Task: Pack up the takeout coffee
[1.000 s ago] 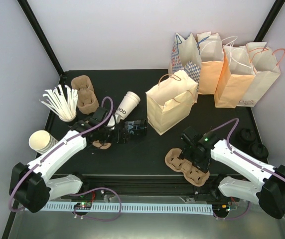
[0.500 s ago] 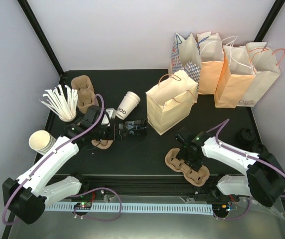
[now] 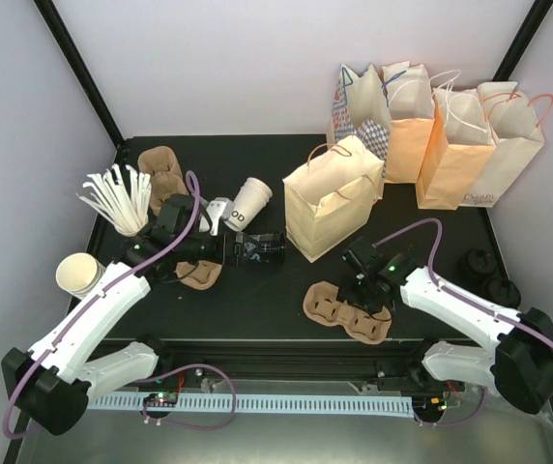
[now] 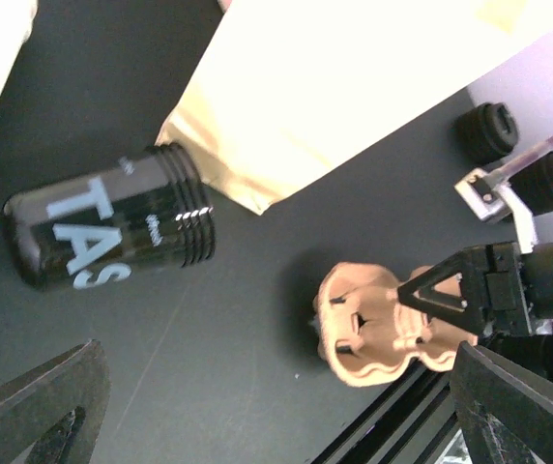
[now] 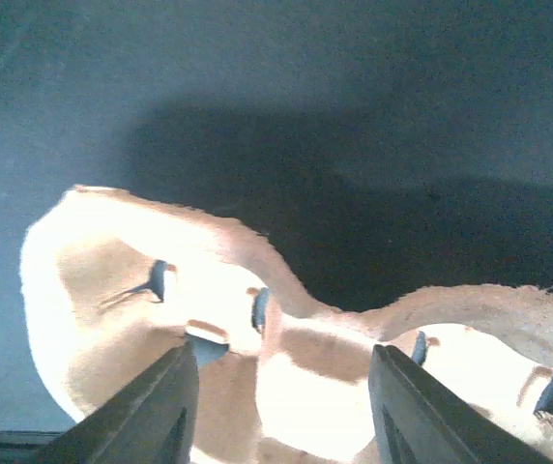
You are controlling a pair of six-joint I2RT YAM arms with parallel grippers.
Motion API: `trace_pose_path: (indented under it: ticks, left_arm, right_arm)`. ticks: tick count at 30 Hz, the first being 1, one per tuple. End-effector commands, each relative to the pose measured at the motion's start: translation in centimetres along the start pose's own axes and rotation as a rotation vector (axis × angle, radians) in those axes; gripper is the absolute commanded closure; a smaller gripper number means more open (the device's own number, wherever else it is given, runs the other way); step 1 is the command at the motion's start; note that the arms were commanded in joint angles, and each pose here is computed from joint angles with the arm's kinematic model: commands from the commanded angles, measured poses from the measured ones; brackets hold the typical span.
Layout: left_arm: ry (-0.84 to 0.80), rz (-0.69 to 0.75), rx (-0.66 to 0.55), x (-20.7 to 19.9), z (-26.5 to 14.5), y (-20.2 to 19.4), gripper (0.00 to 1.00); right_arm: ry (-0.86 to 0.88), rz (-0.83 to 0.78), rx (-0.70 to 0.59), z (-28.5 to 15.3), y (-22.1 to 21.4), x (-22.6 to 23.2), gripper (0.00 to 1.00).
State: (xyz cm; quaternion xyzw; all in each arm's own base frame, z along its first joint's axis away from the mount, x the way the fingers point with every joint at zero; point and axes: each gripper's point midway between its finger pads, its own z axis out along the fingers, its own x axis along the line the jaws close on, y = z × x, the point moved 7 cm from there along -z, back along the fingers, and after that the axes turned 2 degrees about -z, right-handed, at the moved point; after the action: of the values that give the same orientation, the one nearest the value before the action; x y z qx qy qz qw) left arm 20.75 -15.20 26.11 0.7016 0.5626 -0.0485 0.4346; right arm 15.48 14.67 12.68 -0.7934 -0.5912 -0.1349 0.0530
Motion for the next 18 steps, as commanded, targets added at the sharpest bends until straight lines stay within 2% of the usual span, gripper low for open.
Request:
trace_pose_path:
  ticks: [1,3,8,11,18]
  left_arm:
    - [-0.102,0.091,-0.088,-2.4,-1.3,2.7,0.01]
    - [-0.089,0.096,-0.101,-2.5,-1.3,3.2,0.01]
    - [-0.049,0.079,-0.122,-2.4,-1.4,4.0,0.01]
    - [0.005,0.056,-0.142,-1.8,-1.6,4.1,0.01]
    - [0.054,0.080,-0.176,-1.6,-2.5,4.3,0.01]
  right_arm:
    - [0.016,-0.171,-0.061,-1.7,0.5,0.5,0.40]
    - [-0.036,-0.168,-0.050,-1.6,0.4,-0.1,0.30]
    - [-0.135,-0.089,0.029,-0.3,-0.2,-1.1,0.21]
    - [-0.144,-0.045,0.022,-0.1,-0.5,-0.9,0.21]
    - [-0.160,0.049,0.041,1.3,-0.6,-0.6,0.29]
